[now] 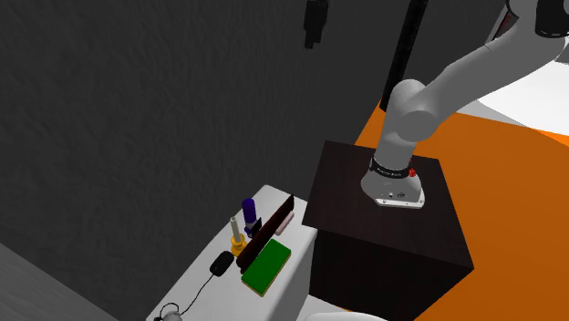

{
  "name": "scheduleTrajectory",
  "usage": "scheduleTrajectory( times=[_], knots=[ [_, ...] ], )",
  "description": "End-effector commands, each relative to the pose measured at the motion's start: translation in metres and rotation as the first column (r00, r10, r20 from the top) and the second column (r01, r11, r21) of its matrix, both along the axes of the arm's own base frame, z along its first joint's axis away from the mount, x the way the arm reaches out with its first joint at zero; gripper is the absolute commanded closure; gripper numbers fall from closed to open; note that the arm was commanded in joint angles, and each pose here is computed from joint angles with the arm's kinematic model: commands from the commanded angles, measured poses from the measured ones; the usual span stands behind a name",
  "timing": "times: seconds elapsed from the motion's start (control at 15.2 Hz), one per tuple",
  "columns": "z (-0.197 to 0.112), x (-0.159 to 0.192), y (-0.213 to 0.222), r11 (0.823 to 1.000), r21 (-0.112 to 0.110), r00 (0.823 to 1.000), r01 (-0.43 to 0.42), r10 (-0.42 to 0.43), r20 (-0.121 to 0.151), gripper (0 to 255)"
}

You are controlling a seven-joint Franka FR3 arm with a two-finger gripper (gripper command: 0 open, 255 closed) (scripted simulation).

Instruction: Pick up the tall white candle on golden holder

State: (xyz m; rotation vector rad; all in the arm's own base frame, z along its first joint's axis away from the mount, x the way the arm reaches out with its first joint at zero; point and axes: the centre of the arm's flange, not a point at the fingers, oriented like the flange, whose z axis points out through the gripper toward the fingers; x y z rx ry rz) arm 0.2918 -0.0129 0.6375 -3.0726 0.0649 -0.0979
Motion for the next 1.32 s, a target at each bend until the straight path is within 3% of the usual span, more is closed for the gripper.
scheduleTrajectory(
  times=[0.0,1.25],
  knots=[
    [0.000,0.000,0.000,1.000,0.000,1.000,0.000,0.000,0.000,0],
    [-0.141,0.072,0.203,0.999,-0.024,0.993,0.028,-0.031,-0.111,0]
  ],
)
